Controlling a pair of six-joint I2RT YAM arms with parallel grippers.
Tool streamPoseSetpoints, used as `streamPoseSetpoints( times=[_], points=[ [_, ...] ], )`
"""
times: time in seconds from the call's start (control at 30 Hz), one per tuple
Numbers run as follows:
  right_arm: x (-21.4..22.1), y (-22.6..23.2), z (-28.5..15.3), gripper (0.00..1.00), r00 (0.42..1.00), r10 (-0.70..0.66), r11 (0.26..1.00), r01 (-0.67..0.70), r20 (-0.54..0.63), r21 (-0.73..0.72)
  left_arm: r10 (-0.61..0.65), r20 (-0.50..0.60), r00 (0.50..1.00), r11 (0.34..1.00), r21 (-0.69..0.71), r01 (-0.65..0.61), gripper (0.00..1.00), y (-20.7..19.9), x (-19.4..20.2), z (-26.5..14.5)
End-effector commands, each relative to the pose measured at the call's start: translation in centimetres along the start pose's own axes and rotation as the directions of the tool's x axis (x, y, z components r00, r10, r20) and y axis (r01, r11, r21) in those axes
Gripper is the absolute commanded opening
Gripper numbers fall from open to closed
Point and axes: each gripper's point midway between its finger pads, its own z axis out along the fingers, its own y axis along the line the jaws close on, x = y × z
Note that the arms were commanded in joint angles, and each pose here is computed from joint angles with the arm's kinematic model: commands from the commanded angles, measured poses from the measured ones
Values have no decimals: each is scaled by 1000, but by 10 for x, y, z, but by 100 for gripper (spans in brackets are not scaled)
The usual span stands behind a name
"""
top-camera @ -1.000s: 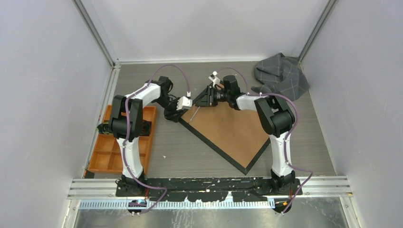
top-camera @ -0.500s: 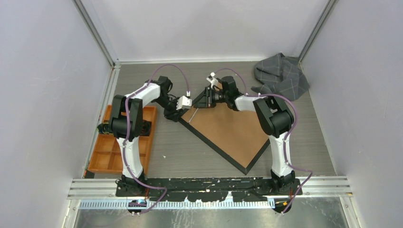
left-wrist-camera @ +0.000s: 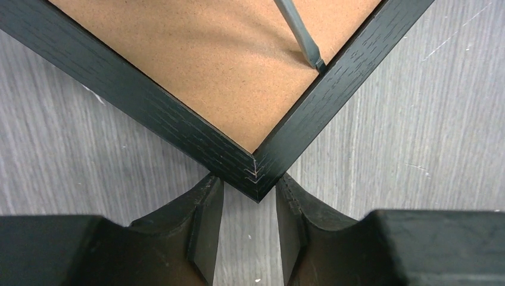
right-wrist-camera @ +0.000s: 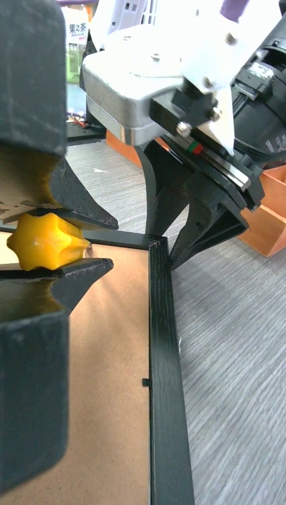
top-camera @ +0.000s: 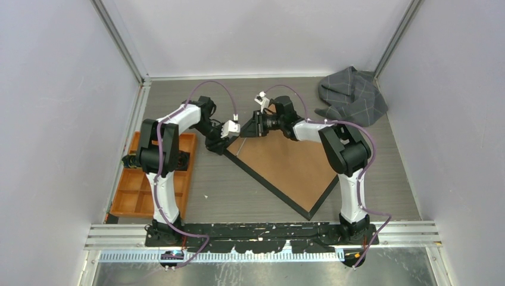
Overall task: Take the photo out of the frame
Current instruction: Release the photo frame item from the photo frame.
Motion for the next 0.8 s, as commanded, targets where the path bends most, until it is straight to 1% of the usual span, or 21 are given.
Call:
streamPoseSetpoints(
  times=[0.0,0.1,0.23,0.33,0.43,0.57,0.67,0.77],
  points=[
    [62,50,16,1,989,-2,991,-19,-150,-133,-20,83,996,1000,17,19,38,3,-16,12],
    [66,54,20,1,990,12,987,-34,-141,-157,-32,82,996,999,12,31,39,3,-14,14],
    [70,52,25,1,983,78,981,-105,-168,-161,-66,58,996,998,1,66,39,3,-10,13],
    [79,51,23,1,970,112,980,-144,-215,-138,-85,37,996,996,-34,86,39,5,-5,12],
    [97,47,16,1,946,151,977,-187,-287,-100,-106,38,994,992,-66,109,38,7,-5,11],
    [111,47,12,1,928,190,968,-232,-321,-97,-176,39,984,980,-92,179,39,8,-6,12],
    [117,44,14,1,921,207,962,-253,-330,-102,-224,18,974,966,-127,225,39,13,0,13],
    [119,39,16,1,926,200,965,-243,-321,-99,-236,1,972,959,-163,233,39,19,4,14]
  ],
)
